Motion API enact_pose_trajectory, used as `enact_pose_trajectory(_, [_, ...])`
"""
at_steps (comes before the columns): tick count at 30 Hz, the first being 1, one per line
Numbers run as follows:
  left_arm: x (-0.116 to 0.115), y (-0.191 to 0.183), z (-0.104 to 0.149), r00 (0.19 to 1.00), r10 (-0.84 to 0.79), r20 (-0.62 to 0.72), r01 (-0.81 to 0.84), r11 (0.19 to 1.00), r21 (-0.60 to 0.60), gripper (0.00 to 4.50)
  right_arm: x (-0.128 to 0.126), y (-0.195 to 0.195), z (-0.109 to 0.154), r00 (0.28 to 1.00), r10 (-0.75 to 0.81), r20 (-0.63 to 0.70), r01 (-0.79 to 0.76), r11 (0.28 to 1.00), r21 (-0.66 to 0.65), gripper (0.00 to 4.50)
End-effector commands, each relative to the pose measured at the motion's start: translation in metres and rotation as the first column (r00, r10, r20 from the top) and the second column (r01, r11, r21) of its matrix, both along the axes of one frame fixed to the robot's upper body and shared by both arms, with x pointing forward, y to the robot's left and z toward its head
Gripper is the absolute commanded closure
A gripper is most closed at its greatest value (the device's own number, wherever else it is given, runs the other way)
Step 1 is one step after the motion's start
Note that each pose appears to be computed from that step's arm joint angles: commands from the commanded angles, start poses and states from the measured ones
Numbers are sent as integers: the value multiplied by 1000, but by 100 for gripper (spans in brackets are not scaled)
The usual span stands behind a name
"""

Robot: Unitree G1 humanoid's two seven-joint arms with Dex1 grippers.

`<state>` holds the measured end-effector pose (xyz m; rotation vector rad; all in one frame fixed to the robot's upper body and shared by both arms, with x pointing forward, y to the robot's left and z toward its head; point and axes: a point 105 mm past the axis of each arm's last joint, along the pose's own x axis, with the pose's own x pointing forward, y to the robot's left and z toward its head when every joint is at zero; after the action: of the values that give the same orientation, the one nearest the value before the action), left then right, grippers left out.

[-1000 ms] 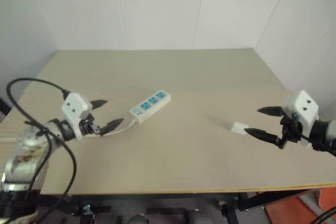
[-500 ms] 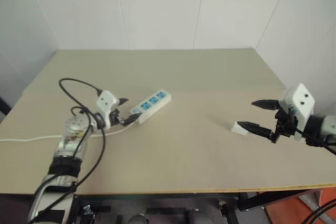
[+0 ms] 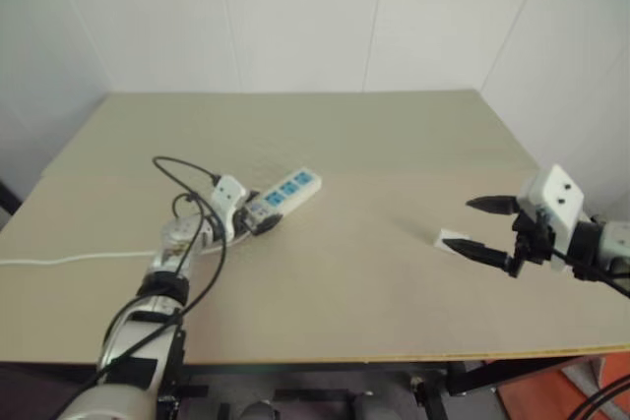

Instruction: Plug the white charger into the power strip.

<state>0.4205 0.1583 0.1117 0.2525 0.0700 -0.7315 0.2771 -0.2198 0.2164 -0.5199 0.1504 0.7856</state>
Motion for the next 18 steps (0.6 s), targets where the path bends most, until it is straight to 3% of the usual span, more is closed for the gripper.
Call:
enact_pose_trajectory(1, [6,-2,8,999,15,30,-15,1000,3,0,-7,3,16,997,18,71,-18,1000,-8,3])
enact_pose_trajectory(18, [-1,-13,-44,983,45,-180,-59,996,-73,0,-13,9,18,996,34,83,-32,999,-20,3])
